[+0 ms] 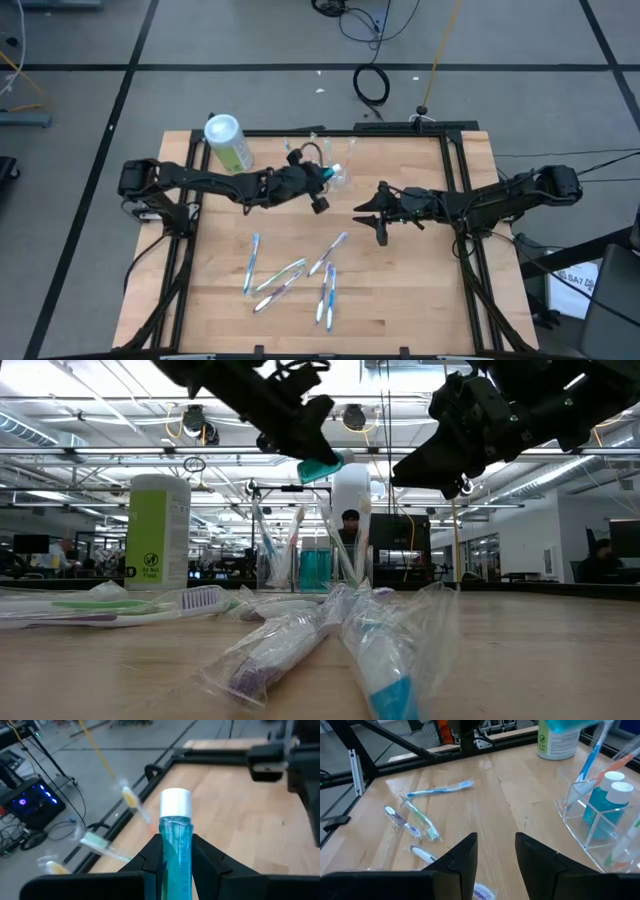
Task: Pick & Place toothbrushing station
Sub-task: Put the blue mouthwash into the transparent organizer
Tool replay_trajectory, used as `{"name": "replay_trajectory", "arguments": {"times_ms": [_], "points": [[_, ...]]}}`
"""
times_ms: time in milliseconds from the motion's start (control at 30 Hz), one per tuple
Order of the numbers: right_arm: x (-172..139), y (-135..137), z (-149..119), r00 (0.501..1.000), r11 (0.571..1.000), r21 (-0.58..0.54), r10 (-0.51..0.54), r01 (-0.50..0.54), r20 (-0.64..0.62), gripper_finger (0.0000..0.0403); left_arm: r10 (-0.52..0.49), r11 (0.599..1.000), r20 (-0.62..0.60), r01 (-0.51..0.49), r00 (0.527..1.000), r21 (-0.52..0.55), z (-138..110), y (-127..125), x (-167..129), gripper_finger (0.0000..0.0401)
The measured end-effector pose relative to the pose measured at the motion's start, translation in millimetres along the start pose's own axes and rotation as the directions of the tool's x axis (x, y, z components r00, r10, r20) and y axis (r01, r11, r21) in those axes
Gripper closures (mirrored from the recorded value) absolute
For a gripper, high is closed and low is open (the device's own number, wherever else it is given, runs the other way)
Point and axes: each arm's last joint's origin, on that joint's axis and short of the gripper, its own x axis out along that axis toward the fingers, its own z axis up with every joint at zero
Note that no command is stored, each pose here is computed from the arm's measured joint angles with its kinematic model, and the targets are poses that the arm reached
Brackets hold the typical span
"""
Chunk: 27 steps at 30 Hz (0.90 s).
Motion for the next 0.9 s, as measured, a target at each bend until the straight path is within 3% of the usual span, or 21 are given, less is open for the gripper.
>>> {"name": "replay_trajectory", "arguments": {"times_ms": [167,367,600,900], "points": [[0,0,0,1.0,1.0,-0.004,0.001,-0.001,0.005,0.0275,-0.063,0.991,0.135,0.078,0.989,-0.105,-13,13,-6,0.0334],[0,0,0,1.0,1.0,-0.004,0.0,0.0,0.004,0.0275,-0.098,0.97,0.215,0.142,0.972,-0.198,-37,24,-4,0.0334],[0,0,1,1.0,1.0,-0.004,0.003,-0.003,0.012,0.0275,-0.068,0.949,0.274,0.147,0.959,-0.278,-56,38,-3,0.0334],[0,0,2,1.0,1.0,-0.014,0.004,-0.004,0.02,0.0275,-0.072,0.942,0.256,0.15,0.964,-0.301,-73,37,15,0.0334]]}}
